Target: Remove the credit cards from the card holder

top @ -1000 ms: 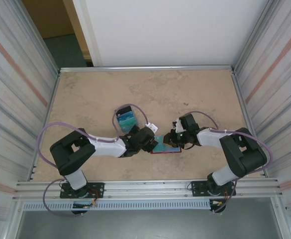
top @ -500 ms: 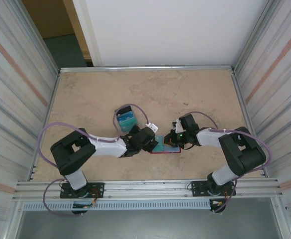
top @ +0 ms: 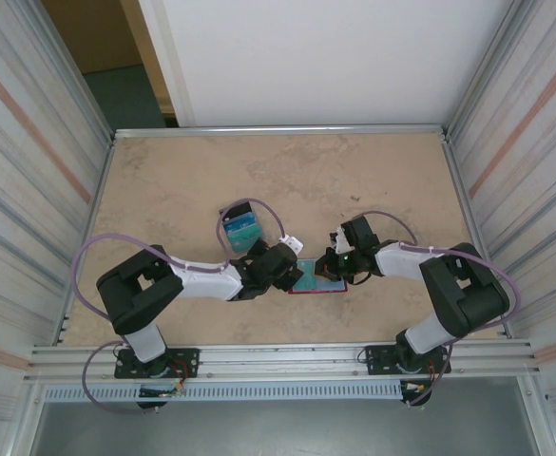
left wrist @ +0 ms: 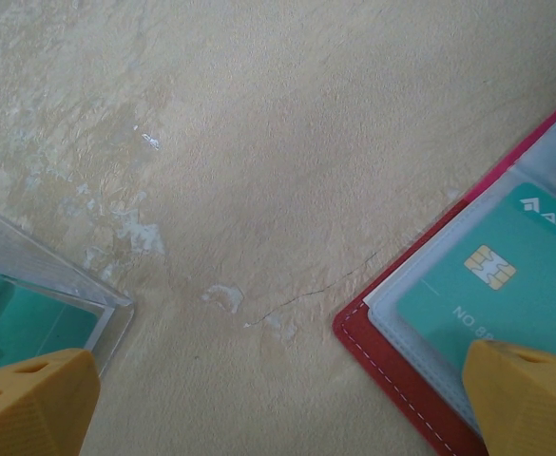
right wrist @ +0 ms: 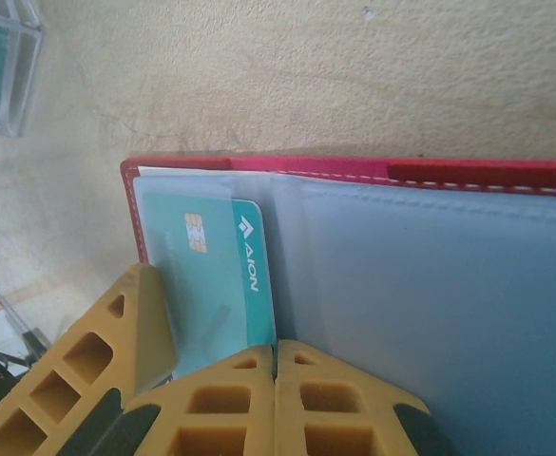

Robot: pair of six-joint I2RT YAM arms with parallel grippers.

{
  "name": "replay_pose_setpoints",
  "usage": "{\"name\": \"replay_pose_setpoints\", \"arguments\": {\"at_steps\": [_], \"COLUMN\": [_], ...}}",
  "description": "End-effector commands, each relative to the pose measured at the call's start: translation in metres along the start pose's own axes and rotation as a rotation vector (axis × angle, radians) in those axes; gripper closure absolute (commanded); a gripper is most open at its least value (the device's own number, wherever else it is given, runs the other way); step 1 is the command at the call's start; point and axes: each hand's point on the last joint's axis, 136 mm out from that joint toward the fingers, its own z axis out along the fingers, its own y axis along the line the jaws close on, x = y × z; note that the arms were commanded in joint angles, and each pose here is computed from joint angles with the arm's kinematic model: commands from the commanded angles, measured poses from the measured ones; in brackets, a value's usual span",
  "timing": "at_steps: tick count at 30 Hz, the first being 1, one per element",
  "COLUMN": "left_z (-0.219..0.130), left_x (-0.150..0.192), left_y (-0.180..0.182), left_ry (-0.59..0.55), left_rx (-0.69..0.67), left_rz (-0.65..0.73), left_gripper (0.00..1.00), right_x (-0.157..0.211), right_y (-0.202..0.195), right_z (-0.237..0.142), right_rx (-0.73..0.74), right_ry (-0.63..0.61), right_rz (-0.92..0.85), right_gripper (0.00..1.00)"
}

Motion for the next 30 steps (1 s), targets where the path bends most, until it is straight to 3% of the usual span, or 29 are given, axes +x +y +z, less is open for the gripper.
{"name": "replay_pose_setpoints", "arguments": {"at_steps": [1, 17, 30], "left_z": [-0.001, -0.006, -0.021], "left_x": [0.009, 0.000, -0.033], "left_y": [0.006, 0.008, -0.003], "left_ry": [0.034, 0.017, -0.063], "left_rx": [-0.029, -0.027, 0.018], "left_rz": [0.019, 0.029, 0.042], "left_gripper": [0.01, 0.01, 0.01], "right_x": [-0.003, -0.007, -0.008], "right_y": [-0.013, -0.018, -0.016], "right_z": [-0.007, -0.022, -0.021], "right_rx": [0.085, 0.184, 0.179], "right_ry": [-0.016, -0.033, -0.030], "right_rz": [-0.007, -0.047, -0.048], "right_gripper": [1.00, 1.00, 1.00]}}
